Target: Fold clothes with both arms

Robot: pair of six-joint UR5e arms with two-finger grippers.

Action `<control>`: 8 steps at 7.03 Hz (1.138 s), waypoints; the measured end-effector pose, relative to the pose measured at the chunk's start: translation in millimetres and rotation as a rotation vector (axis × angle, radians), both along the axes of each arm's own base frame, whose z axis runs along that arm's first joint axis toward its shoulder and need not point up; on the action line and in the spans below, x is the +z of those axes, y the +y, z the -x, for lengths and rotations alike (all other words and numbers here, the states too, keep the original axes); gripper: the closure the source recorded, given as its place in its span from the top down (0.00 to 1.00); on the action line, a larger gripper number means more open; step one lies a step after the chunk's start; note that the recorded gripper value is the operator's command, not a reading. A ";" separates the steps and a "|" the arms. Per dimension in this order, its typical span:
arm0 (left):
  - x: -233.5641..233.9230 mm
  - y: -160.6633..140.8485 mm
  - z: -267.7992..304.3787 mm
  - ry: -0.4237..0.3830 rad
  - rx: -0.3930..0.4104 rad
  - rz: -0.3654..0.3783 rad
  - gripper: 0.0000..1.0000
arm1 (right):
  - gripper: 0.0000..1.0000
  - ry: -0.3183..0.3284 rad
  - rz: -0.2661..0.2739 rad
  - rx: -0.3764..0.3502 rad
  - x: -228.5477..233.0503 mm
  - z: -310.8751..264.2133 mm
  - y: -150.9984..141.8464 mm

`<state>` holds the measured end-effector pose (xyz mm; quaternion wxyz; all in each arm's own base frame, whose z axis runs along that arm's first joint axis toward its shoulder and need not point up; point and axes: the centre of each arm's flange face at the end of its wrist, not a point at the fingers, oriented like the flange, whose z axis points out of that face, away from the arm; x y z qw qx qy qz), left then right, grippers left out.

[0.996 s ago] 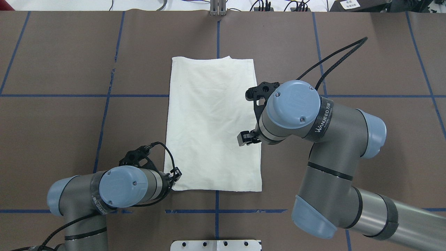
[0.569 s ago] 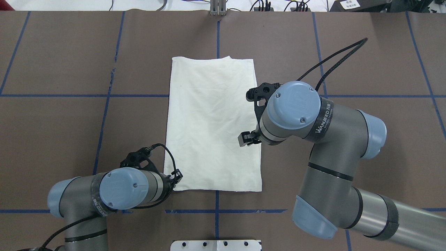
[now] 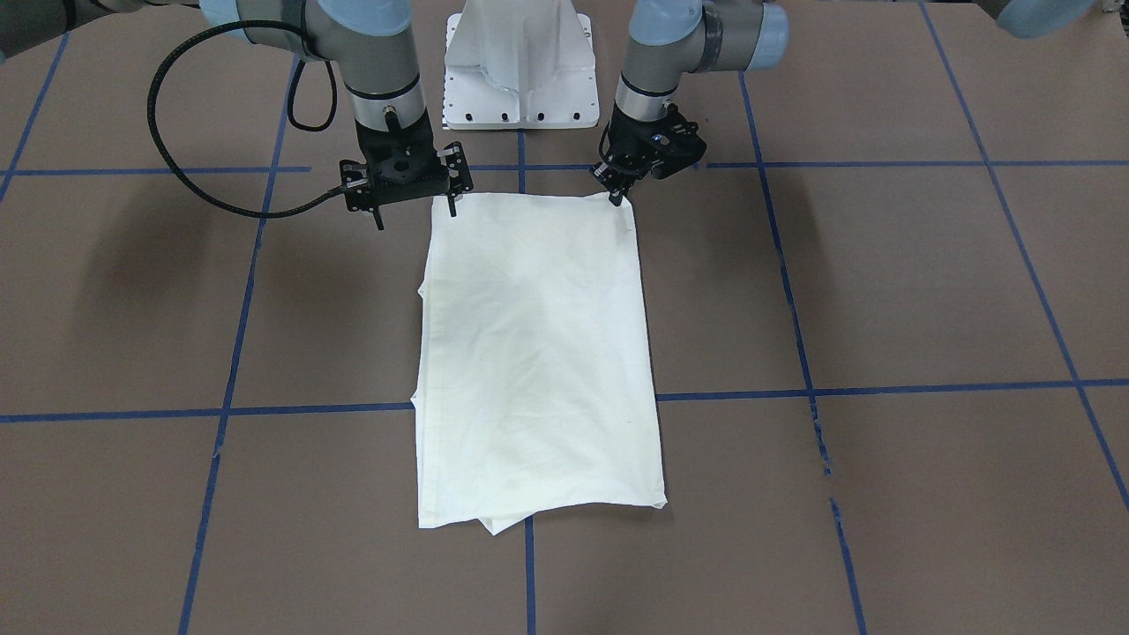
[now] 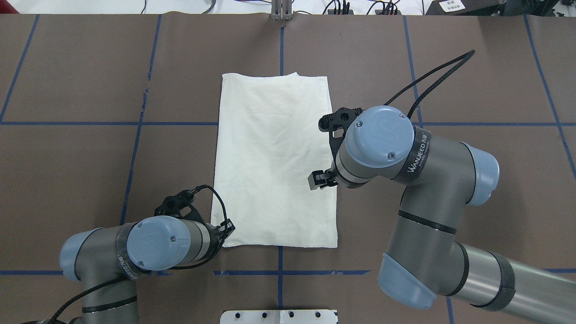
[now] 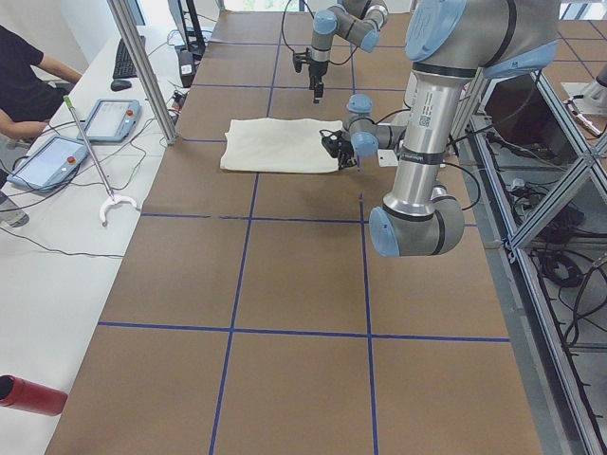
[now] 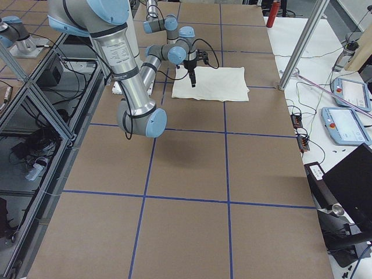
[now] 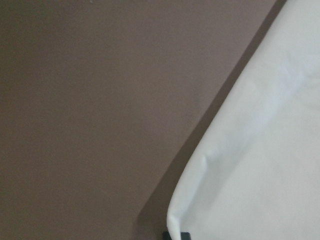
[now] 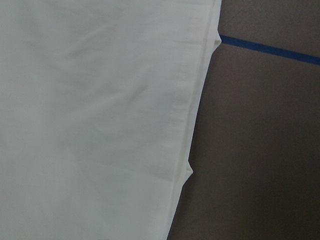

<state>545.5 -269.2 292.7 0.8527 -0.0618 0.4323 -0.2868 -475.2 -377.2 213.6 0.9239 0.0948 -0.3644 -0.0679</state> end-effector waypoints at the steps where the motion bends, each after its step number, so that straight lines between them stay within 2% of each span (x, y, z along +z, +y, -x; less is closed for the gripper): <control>1: -6.2 1.5 3.0 0.013 0.007 -0.007 0.00 | 1.00 -0.008 0.040 0.032 -0.1 4.0 5.4; 3: -18.6 5.0 8.3 0.038 0.020 -0.022 0.00 | 1.00 -0.042 0.195 0.142 -2.3 22.8 33.4; 5: -20.6 6.3 9.0 0.043 0.025 -0.024 0.00 | 1.00 -0.095 0.393 0.302 -1.9 45.7 69.4; 6: -20.6 6.4 8.9 0.043 0.026 -0.025 0.00 | 1.00 -0.132 0.458 0.378 1.9 54.3 82.2; 8: -21.6 6.4 8.4 0.046 0.026 -0.025 0.00 | 1.00 -0.176 0.523 0.490 17.4 74.3 91.9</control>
